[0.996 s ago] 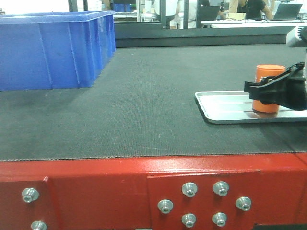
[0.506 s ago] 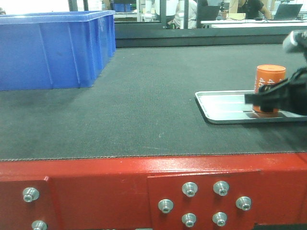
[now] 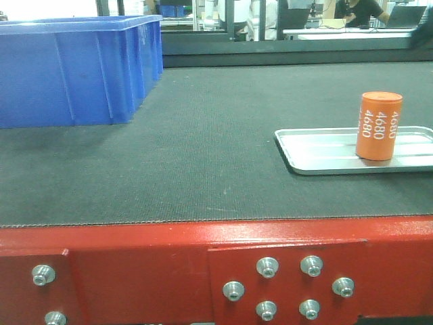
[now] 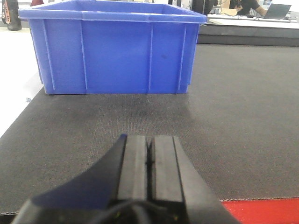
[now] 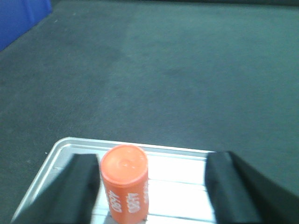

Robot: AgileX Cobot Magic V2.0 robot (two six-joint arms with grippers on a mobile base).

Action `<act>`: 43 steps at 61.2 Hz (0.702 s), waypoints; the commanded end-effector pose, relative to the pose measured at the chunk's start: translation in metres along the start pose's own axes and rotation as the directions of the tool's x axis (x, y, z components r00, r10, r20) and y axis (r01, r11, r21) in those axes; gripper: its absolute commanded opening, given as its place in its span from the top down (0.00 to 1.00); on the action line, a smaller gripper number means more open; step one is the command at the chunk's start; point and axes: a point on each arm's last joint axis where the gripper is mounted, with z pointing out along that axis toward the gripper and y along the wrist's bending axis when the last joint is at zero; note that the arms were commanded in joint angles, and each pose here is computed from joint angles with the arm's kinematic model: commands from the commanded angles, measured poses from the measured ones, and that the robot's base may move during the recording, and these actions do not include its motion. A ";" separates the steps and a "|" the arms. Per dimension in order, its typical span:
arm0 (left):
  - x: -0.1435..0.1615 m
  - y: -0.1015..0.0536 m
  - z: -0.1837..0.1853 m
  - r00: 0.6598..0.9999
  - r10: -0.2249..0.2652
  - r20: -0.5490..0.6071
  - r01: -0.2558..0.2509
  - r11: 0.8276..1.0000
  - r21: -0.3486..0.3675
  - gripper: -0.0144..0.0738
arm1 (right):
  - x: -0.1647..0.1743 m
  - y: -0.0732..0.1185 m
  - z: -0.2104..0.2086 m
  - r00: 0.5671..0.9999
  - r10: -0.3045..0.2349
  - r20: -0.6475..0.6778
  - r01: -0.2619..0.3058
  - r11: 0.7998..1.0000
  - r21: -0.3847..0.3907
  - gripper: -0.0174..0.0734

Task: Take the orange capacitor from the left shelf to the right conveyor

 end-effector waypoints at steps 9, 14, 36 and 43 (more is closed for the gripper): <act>-0.011 0.000 -0.002 0.994 -0.004 0.107 0.003 1.000 0.004 0.98 | -0.034 -0.001 -0.068 0.995 0.001 0.096 -0.006 0.999 0.052 0.73; -0.011 0.000 -0.002 0.994 -0.004 0.107 0.003 1.000 0.004 0.98 | -0.037 -0.001 -0.087 0.994 0.001 0.106 -0.008 0.998 0.067 0.75; -0.011 0.000 -0.002 0.994 -0.004 0.107 0.003 1.000 0.004 0.98 | -0.040 -0.001 -0.113 0.990 0.001 0.141 -0.013 0.997 0.082 0.75; -0.011 0.000 -0.002 0.994 -0.004 0.107 0.003 1.000 0.004 0.98 | -0.040 -0.001 -0.113 0.990 0.001 0.141 -0.013 0.997 0.082 0.75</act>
